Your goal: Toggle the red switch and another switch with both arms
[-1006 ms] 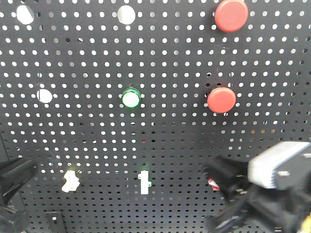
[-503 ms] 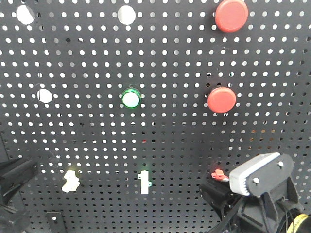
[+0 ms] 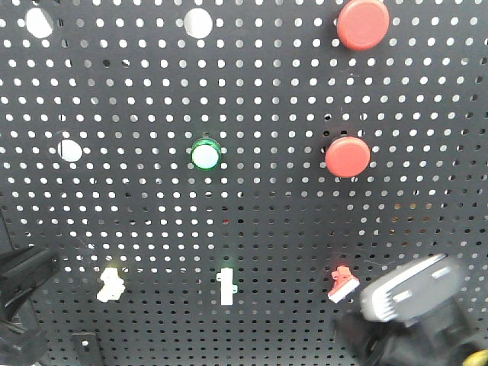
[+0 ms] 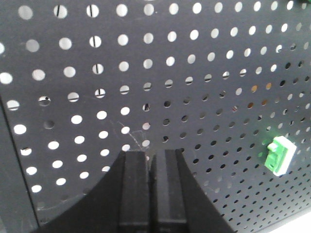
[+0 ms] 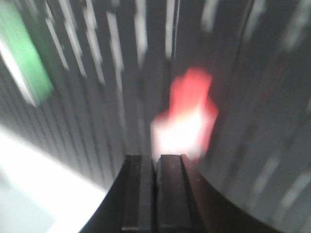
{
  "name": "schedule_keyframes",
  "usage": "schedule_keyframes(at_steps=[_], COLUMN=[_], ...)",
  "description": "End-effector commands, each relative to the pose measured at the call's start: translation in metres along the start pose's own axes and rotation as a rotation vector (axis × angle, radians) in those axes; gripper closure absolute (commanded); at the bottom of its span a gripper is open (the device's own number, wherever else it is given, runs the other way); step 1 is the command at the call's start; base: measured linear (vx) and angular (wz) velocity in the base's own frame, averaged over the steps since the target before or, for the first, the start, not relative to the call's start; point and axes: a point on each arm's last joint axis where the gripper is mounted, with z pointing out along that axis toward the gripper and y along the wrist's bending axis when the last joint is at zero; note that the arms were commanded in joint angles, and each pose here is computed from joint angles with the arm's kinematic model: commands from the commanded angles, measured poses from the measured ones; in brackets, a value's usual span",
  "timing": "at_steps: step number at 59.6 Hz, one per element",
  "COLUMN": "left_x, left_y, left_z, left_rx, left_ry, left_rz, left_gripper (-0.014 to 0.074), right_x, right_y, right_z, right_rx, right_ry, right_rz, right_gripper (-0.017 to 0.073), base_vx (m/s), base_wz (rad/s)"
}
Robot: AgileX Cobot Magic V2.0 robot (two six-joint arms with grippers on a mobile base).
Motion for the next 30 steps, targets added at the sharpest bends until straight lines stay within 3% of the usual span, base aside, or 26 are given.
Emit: schedule_keyframes(at_steps=[1, 9, 30], left_x=[-0.019, -0.018, -0.018], left_y=[-0.003, -0.003, -0.003], left_z=[-0.004, -0.004, -0.004], left_rx=[0.021, 0.020, 0.020], left_ry=[-0.119, -0.115, -0.115], left_rz=[-0.013, -0.013, -0.013], left_gripper=[0.0592, 0.0592, 0.0592], right_x=[-0.036, -0.045, -0.047], right_y=[0.000, -0.001, -0.001], right_z=[-0.023, -0.038, -0.044], right_rx=[-0.008, -0.006, -0.002], right_ry=[-0.263, -0.335, -0.350], right_rz=[-0.003, -0.004, -0.004], right_gripper=[0.0566, 0.0566, 0.0566], base_vx=[0.00, 0.00, 0.00], base_wz=[0.00, 0.00, 0.00])
